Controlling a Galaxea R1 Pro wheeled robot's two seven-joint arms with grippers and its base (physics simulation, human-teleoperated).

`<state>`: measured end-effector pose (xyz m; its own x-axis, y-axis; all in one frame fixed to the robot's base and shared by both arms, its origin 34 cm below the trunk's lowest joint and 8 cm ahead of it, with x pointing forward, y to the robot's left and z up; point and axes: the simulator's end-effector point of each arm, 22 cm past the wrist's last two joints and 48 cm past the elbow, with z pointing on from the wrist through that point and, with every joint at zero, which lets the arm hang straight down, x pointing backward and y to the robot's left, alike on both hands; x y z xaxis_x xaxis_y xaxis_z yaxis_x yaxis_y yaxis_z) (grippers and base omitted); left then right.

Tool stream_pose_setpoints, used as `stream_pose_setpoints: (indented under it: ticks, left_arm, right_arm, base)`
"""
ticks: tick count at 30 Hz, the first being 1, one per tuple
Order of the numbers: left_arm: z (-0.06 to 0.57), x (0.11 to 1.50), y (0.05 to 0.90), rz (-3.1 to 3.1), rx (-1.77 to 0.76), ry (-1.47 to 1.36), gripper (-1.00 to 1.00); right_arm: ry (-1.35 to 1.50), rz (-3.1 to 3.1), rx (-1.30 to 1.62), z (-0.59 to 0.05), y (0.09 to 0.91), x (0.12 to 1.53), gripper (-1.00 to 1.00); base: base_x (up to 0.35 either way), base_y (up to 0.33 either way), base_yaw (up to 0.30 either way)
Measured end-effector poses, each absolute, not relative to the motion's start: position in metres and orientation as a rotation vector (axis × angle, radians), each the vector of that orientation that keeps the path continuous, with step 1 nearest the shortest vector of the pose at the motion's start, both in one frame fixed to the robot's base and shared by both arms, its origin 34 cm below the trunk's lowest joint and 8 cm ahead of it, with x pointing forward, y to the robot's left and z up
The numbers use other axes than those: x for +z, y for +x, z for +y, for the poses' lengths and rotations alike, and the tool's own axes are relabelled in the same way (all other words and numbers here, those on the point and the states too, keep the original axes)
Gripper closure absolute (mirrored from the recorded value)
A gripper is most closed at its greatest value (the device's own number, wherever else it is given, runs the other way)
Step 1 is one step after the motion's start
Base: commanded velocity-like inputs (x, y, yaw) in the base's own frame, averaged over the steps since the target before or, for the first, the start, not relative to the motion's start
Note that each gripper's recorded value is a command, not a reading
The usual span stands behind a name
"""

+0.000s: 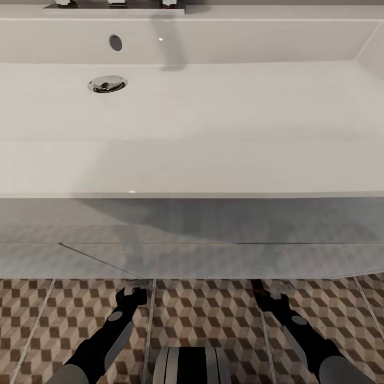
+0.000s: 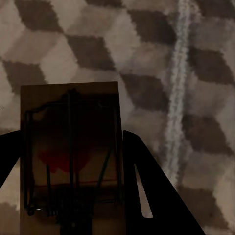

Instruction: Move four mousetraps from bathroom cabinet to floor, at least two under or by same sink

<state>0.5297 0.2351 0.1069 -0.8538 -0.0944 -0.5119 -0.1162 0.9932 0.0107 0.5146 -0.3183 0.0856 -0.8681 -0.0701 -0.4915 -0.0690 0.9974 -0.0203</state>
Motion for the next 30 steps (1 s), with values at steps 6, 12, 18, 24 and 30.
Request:
stream_pose_setpoints:
  ticks: [6,12,18,24,30]
  left_arm:
    - [0.229,0.108,0.532,2.594,0.063,-0.073,1.00]
    - [0.224,0.111,0.536,2.576,0.081,0.028,1.00]
    - [0.225,0.114,0.540,2.565,0.087,0.028,1.00]
    - [0.224,0.124,0.555,2.525,0.094,0.010,1.00]
    - [0.238,0.129,0.557,2.510,0.196,-0.035,1.00]
  right_arm:
    - [-0.051,2.618,-0.017,-0.326,0.517,0.087,1.00]
    - [0.000,2.610,-0.034,-0.335,0.519,0.089,1.00]
    - [0.005,2.610,-0.036,-0.337,0.519,0.089,1.00]
    - [0.006,2.609,-0.037,-0.337,0.519,0.089,1.00]
    - [0.005,2.610,-0.036,-0.336,0.519,0.089,1.00]
  base:
    - [0.000,0.000,0.000]
    - [0.000,0.000,0.000]
    - [0.000,0.000,0.000]
    - [0.000,0.000,0.000]
    - [0.000,0.000,0.000]
